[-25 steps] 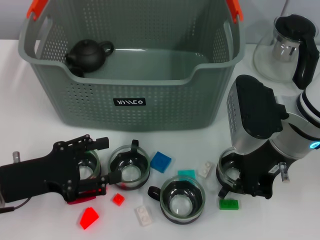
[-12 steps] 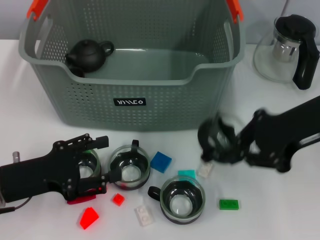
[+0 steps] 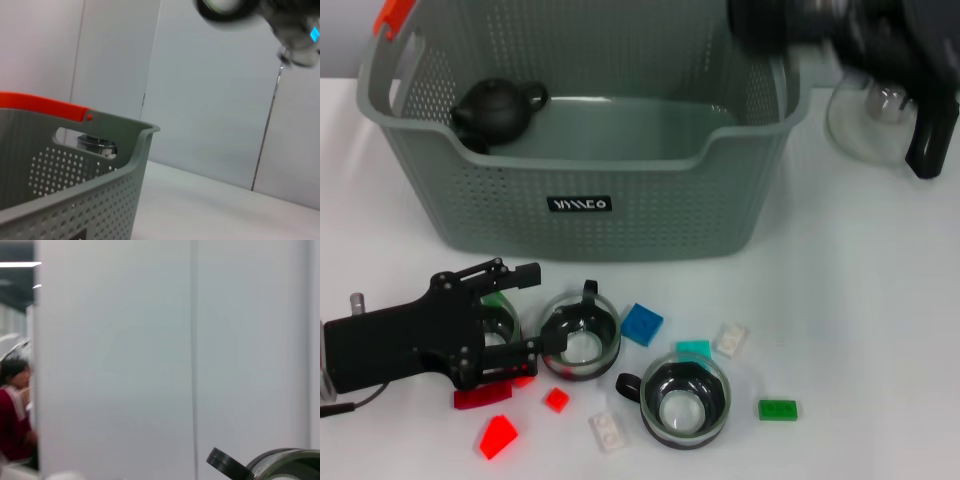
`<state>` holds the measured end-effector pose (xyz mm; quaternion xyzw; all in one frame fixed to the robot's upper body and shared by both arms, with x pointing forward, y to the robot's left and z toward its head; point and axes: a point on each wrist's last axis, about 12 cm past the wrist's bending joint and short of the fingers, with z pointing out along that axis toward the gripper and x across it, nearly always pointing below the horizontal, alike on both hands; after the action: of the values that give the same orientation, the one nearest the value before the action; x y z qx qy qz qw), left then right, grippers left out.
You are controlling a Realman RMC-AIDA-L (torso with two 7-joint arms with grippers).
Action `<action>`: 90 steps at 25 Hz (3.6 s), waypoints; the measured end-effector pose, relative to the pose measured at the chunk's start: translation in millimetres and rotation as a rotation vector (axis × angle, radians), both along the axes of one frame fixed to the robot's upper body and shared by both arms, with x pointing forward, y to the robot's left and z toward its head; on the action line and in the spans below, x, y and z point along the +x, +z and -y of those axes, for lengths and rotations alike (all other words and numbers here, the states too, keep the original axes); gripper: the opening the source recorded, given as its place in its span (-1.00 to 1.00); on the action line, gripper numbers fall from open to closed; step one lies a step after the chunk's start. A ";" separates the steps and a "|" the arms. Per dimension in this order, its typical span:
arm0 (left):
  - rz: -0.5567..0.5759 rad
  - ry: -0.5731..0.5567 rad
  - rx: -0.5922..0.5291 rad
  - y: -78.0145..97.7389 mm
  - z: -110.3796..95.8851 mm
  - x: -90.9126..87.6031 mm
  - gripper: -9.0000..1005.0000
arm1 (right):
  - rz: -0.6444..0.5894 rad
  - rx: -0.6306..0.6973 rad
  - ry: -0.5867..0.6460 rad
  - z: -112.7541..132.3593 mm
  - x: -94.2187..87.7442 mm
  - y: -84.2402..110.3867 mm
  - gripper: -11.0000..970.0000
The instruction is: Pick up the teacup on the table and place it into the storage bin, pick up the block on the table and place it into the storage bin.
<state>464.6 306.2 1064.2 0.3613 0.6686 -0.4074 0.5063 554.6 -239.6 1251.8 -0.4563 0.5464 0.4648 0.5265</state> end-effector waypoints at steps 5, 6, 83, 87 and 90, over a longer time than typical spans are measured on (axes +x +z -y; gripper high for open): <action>-0.005 -0.003 -0.006 1.1 1.7 2.3 0.66 | -0.021 -0.111 -0.124 -53.4 41.1 52.1 -0.88; -0.006 -0.002 -0.008 0.7 2.0 2.3 0.66 | -0.031 -0.166 -0.156 -67.4 50.5 58.6 -0.88; -0.060 0.057 -0.044 -14.8 11.0 1.1 0.65 | -0.094 -0.440 -0.389 -169.0 111.2 5.5 0.38; -0.062 0.057 -0.046 -14.9 11.2 1.1 0.65 | -0.088 -0.174 -0.264 -120.2 90.5 10.4 0.39; -0.059 0.057 -0.047 -14.7 11.5 1.4 0.65 | -0.079 -0.007 -0.165 -74.7 68.7 -14.0 0.39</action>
<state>466.0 294.6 1049.5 0.3181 0.6835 -0.4187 0.5063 623.2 -164.9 1237.8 -0.3929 0.6042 0.4354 0.5394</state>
